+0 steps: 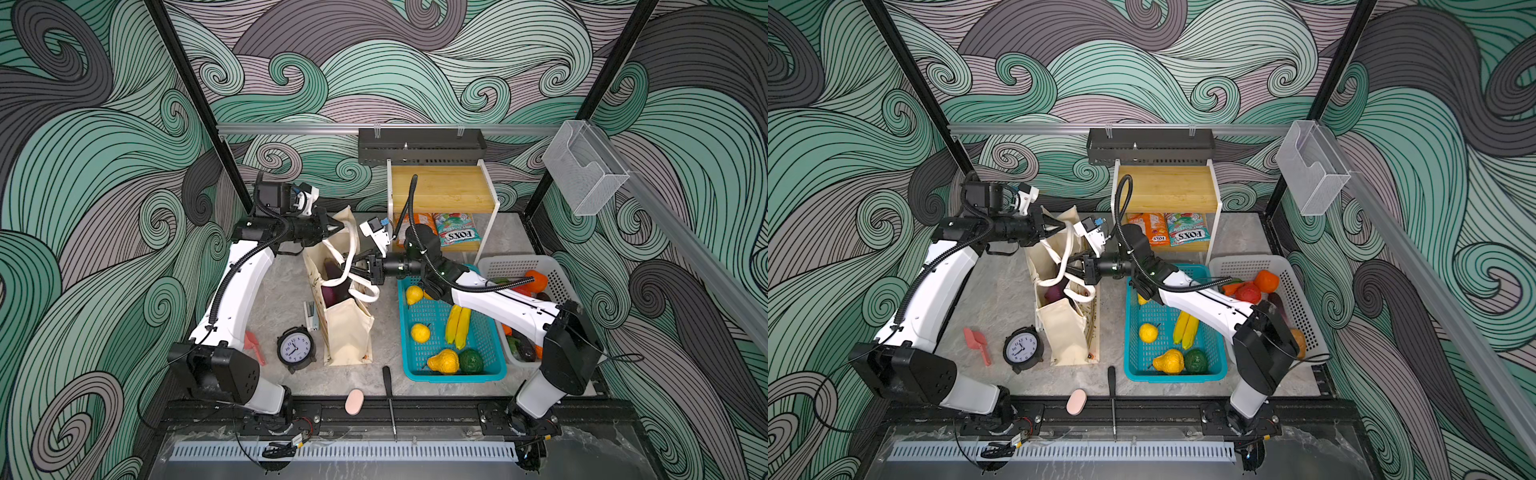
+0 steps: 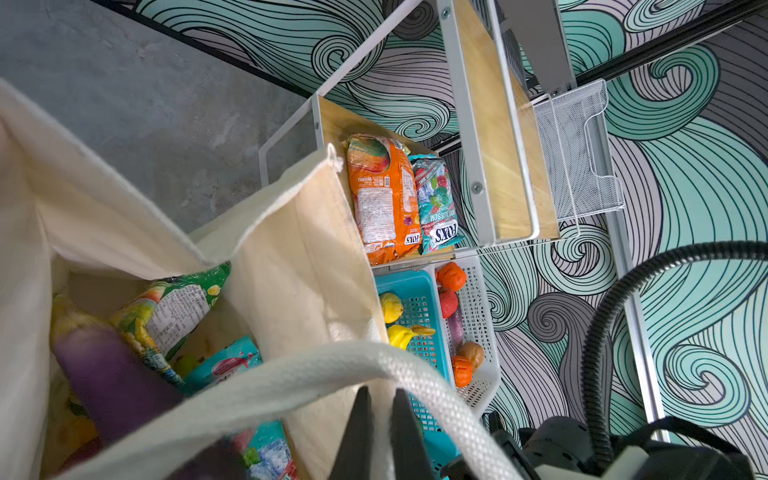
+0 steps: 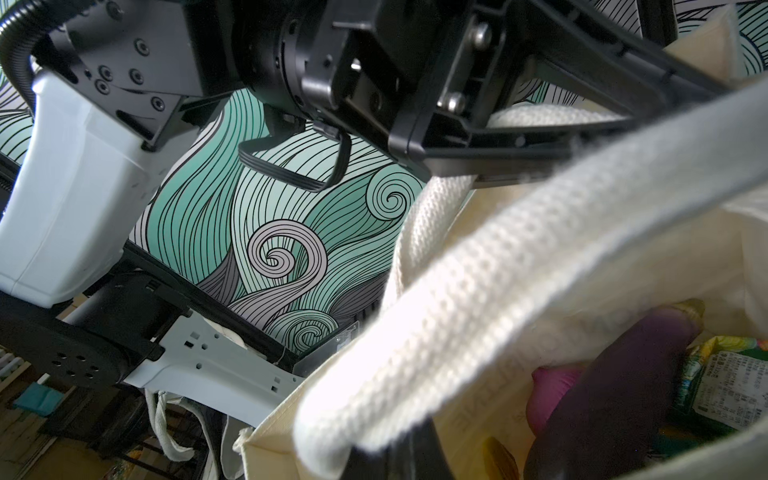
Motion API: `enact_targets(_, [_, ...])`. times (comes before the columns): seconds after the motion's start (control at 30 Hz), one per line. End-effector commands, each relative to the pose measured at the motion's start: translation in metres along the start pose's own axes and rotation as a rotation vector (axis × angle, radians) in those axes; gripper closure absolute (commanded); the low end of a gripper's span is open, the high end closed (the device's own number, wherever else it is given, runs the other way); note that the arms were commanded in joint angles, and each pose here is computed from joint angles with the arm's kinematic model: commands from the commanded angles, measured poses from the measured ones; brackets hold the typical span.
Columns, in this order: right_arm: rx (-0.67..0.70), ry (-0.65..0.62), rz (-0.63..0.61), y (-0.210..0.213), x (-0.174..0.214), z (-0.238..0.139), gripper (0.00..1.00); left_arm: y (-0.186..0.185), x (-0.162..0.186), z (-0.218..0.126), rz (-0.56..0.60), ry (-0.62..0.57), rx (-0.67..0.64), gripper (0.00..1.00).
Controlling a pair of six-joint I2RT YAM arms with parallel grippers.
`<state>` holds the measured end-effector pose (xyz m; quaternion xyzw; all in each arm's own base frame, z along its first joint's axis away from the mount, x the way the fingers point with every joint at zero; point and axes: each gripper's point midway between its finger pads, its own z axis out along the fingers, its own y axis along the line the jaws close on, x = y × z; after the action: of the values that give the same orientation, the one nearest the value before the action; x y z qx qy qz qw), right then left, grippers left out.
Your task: Place the food into the grocery bag and tie it
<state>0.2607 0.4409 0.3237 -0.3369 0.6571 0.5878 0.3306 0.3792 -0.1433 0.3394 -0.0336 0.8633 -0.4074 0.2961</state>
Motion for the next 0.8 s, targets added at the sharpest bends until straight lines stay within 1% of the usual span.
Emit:
enact_targets(0.0, [0.004,-0.035,-0.046,0.016,-0.017,-0.009,0.86,-0.018,-0.006,-0.015,0.042,-0.040,0.016,1.00])
enact_targets(0.07, [0.038,-0.035,-0.053,0.012,-0.019,-0.015,0.75,-0.023,-0.008,-0.017,0.036,-0.059,0.041,1.00])
enact_targets(0.13, [0.071,-0.039,-0.051,0.006,-0.022,-0.025,0.66,-0.030,-0.010,-0.019,0.034,-0.066,0.072,1.00])
enact_targets(0.17, [0.078,-0.047,-0.048,0.003,-0.026,-0.031,0.63,-0.034,-0.010,-0.020,0.031,-0.064,0.087,1.00])
enact_targets(0.23, [0.077,-0.062,-0.043,-0.002,-0.033,-0.042,0.61,-0.036,-0.011,-0.020,0.023,-0.069,0.102,1.00])
enact_targets(0.33, [0.074,-0.054,-0.049,-0.008,-0.038,-0.052,0.58,-0.040,-0.013,-0.020,0.010,-0.075,0.126,1.00])
enact_targets(0.37, [0.087,-0.038,-0.058,-0.011,-0.037,-0.053,0.56,-0.052,-0.013,-0.031,0.025,-0.094,0.154,1.00])
enact_targets(0.47, [0.151,0.014,-0.089,-0.023,-0.030,-0.056,0.44,-0.063,-0.015,-0.037,0.026,-0.098,0.193,1.00])
enact_targets(0.5, [0.167,0.023,-0.100,-0.025,-0.029,-0.057,0.43,-0.067,-0.015,-0.039,0.027,-0.097,0.205,1.00])
enact_targets(0.57, [0.185,0.041,-0.120,-0.029,-0.024,-0.058,0.44,-0.070,-0.015,-0.041,0.027,-0.098,0.224,1.00])
enact_targets(0.63, [0.193,0.045,-0.142,-0.033,-0.020,-0.058,0.47,-0.071,-0.015,-0.043,0.023,-0.101,0.234,1.00])
enact_targets(0.67, [0.192,0.047,-0.147,-0.035,-0.018,-0.057,0.50,-0.070,-0.015,-0.043,0.015,-0.102,0.242,1.00])
enact_targets(0.7, [0.180,0.053,-0.153,-0.034,-0.016,-0.055,0.53,-0.070,-0.015,-0.044,0.007,-0.105,0.255,1.00])
enact_targets(0.77, [0.146,0.066,-0.160,-0.029,-0.012,-0.051,0.54,-0.071,-0.016,-0.044,-0.010,-0.106,0.284,1.00])
